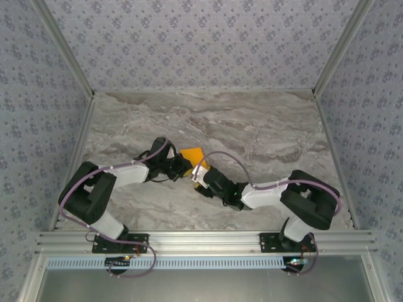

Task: Fold a paper plane with a square sheet of paper (pick it up from the middle)

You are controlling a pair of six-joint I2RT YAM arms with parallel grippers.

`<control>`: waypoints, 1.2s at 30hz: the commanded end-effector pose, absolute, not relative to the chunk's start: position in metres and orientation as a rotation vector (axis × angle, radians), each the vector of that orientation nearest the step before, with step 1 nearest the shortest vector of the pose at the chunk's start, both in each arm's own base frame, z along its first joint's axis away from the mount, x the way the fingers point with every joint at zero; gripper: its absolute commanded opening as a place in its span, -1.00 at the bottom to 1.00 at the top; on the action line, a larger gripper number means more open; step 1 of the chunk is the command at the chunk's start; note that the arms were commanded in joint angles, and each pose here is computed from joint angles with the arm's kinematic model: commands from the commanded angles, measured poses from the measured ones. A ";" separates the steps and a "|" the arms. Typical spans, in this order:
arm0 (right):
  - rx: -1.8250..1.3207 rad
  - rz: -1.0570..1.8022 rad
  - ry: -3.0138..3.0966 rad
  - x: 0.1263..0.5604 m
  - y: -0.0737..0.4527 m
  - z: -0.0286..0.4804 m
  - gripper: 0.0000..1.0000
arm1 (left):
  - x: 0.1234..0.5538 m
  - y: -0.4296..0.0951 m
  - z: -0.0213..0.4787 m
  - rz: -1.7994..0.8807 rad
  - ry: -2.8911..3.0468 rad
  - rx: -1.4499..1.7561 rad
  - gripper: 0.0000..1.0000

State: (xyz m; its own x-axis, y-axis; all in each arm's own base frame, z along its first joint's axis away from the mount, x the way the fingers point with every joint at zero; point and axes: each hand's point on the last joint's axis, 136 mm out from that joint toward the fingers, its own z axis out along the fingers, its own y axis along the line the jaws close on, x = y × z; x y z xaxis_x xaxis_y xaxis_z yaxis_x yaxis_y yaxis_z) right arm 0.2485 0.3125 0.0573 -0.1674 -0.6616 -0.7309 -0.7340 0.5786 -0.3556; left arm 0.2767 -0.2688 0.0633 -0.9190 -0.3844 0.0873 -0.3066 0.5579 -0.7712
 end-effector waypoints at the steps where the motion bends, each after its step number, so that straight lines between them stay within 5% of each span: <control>1: -1.116 0.021 1.814 0.260 0.315 0.061 0.25 | 0.279 -0.274 0.081 -1.331 2.667 -0.602 -0.80; 9: -1.115 -0.010 1.802 0.267 0.317 0.049 -0.04 | 0.278 -0.272 0.079 -1.320 2.672 -0.619 -0.81; 28: -1.146 0.023 1.778 0.268 0.330 0.055 -0.30 | 0.273 -0.270 0.080 -1.318 2.686 -0.619 -0.81; 36: -1.152 0.044 1.792 0.265 0.330 0.057 -0.67 | 0.277 -0.263 0.085 -1.327 2.665 -0.627 -0.72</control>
State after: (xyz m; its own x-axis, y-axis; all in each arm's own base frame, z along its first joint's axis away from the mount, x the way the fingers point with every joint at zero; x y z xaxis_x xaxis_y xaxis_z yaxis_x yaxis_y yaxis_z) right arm 0.2641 0.3244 0.0496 -0.0829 -0.6947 -0.7145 -0.7080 0.5456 -0.4483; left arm 0.2755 -0.2664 0.0724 -0.9180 -0.3879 0.0823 -0.3028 0.5517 -0.7771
